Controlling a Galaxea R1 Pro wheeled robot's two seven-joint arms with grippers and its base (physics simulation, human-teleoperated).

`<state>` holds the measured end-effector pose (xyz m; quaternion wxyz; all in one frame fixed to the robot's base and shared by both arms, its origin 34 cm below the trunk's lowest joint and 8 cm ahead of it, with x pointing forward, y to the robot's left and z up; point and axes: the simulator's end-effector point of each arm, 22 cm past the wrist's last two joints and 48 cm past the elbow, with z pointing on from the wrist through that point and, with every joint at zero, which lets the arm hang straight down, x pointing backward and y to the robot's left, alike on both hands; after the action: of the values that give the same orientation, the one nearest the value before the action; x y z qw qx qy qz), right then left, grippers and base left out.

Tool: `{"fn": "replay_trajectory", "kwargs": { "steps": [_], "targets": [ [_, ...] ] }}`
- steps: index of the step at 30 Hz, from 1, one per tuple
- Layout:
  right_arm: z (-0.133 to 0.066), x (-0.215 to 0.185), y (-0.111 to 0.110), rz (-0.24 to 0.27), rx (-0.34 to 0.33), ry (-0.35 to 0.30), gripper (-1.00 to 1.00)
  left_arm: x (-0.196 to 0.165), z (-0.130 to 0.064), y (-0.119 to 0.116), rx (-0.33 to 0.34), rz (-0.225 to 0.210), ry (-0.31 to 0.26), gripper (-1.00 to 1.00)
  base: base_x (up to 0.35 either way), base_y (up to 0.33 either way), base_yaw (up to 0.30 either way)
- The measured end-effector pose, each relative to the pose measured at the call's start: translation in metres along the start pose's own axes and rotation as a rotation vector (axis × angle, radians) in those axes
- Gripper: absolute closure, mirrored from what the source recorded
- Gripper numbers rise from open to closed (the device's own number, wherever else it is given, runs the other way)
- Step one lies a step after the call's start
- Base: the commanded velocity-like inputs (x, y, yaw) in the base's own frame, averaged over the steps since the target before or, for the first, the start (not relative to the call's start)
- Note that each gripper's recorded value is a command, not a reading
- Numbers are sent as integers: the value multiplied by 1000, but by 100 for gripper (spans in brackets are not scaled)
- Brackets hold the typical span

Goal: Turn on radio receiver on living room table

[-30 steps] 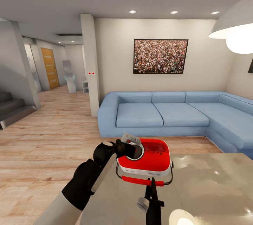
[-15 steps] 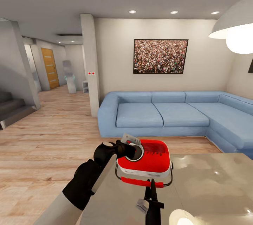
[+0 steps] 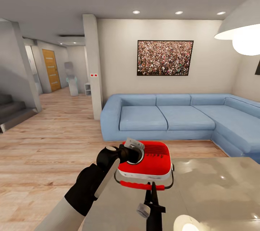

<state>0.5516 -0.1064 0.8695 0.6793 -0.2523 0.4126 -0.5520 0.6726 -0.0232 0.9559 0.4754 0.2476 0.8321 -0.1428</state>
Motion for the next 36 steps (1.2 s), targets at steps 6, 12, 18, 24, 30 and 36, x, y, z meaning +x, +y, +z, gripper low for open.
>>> {"fn": "replay_trajectory", "kwargs": {
  "steps": [6, 12, 18, 24, 30, 36],
  "targets": [
    [0, -1, 1, 0, -7, 0, 100, 3, 2, 1, -2, -1, 8, 100, 0, 0, 0],
    [1, -2, 3, 5, -15, 1, 100, 5, 2, 2, -7, 2, 11, 100, 0, 0, 0],
    [2, -3, 1, 8, -9, 3, 100, 2, 1, 2, -6, 2, 4, 100, 0, 0, 0],
    [3, -6, -4, 20, 14, -1, 100, -22, -12, -6, 8, 6, -57, 100, 0, 0, 0],
    [3, -5, -4, 17, 12, -1, 100, -53, -33, -15, 19, 20, -142, 100, 0, 0, 0],
    [2, -4, -3, 13, 8, 0, 100, -69, -45, -18, 24, 27, -186, 100, 0, 0, 0]
  ]
}}
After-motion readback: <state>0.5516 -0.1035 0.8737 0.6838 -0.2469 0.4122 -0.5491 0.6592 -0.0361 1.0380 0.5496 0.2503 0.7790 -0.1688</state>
